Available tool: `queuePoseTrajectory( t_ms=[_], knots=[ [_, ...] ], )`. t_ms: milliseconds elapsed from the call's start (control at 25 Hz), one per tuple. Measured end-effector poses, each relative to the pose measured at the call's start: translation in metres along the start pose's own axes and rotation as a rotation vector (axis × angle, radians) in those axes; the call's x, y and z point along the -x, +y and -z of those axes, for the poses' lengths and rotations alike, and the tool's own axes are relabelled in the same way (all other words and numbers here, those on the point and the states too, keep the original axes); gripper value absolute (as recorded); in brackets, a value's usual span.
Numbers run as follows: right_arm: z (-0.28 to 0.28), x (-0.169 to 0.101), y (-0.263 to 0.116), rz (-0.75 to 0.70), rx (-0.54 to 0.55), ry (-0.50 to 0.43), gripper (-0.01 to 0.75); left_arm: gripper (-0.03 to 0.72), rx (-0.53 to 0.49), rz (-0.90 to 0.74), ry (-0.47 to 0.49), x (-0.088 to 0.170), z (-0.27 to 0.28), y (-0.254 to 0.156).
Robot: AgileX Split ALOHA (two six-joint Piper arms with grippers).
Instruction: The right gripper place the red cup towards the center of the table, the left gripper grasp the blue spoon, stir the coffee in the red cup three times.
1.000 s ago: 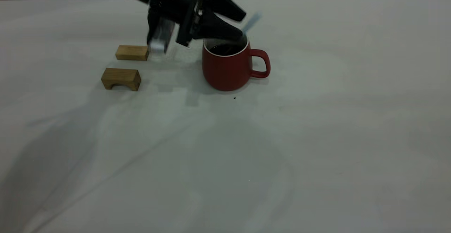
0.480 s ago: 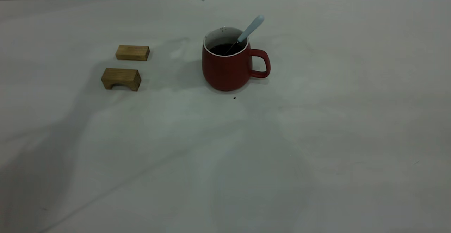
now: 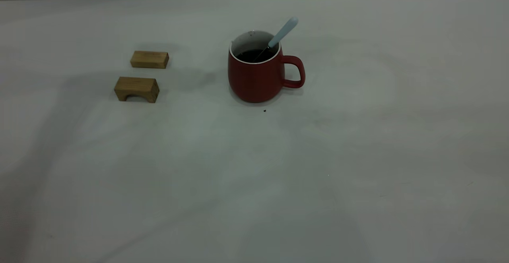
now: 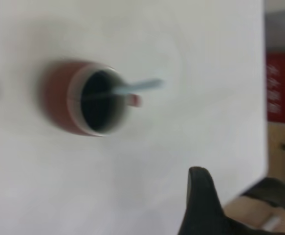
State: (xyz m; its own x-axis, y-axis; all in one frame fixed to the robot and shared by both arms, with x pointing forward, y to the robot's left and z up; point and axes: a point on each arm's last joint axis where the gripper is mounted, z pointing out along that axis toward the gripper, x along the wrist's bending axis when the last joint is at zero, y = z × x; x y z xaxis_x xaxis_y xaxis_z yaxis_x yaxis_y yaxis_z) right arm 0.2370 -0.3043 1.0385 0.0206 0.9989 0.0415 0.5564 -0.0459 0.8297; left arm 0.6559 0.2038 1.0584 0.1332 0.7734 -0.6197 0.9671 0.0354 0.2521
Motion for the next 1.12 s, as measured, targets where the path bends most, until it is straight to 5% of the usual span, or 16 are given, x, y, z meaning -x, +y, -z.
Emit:
queuePoseTrajectory(
  t_ms=[160,320,640,880,1120],
  knots=[
    [0.0,0.0,0.0,0.0,0.0,0.0,0.51,0.544,0.038,0.003,0.064,-0.021,0.073,-0.009],
    [0.0,0.0,0.0,0.0,0.0,0.0,0.51,0.544,0.185,-0.062,0.187,-0.026,0.143,-0.023],
    [0.0,0.0,0.0,0.0,0.0,0.0,0.51,0.544,0.415,-0.285,0.568,0.036,0.25,-0.105],
    [0.0,0.0,0.0,0.0,0.0,0.0,0.51,0.544,0.501,-0.335,0.631,0.064,0.266,-0.198],
    [0.0,0.0,0.0,0.0,0.0,0.0,0.51,0.544,0.468,-0.304,0.614,0.039,0.218,-0.278]
  ],
)
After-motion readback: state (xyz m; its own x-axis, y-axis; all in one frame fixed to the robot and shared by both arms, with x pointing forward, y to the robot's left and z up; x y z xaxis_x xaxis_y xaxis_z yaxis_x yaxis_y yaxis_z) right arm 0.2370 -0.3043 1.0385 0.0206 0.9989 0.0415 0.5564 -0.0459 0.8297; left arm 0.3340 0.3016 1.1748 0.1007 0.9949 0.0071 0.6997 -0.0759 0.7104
